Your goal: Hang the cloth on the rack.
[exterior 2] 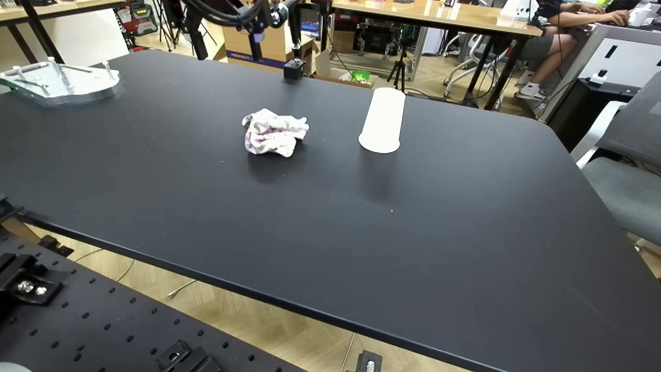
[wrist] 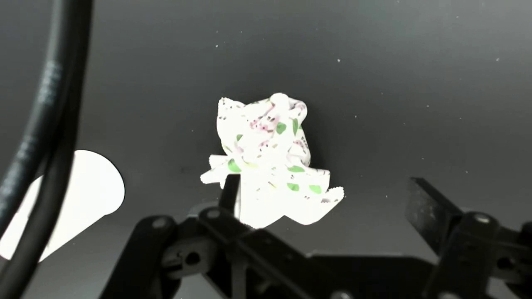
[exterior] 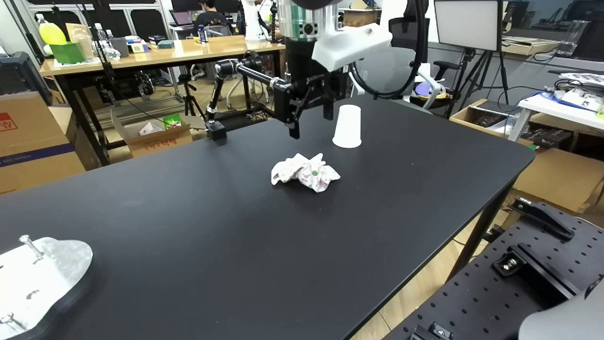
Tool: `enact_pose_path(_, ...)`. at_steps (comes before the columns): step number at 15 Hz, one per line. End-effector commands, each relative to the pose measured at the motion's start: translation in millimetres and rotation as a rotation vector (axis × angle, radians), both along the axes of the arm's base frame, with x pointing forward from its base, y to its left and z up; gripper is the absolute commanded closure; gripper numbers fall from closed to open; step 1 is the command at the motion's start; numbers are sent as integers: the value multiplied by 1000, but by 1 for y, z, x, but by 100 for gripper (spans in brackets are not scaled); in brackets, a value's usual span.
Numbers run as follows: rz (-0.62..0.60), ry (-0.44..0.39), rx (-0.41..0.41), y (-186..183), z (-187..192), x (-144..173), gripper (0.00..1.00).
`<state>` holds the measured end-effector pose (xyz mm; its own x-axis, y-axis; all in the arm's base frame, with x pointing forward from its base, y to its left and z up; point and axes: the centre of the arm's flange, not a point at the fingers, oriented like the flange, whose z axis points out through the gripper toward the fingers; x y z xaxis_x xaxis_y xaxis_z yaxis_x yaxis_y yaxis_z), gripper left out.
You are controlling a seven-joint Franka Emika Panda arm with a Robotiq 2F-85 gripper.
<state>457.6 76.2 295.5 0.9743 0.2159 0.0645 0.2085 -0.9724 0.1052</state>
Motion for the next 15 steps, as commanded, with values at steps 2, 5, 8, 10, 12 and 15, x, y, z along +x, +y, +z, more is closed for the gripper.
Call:
enact_pose_path(2, -65, -35, -55, -10, -38, -16, 0)
enact_pose_path(5, -93, -39, -97, -22, -60, -21, 0)
enact_pose_path(8, -109, -18, -117, -32, -78, -22, 0)
enact_pose_path(10, -112, -3, -118, -35, -87, -20, 0)
enact_pose_path(12, -113, 6, -107, -34, -94, -18, 0)
enact_pose_path(15, -99, 5, -87, -25, -102, -12, 0)
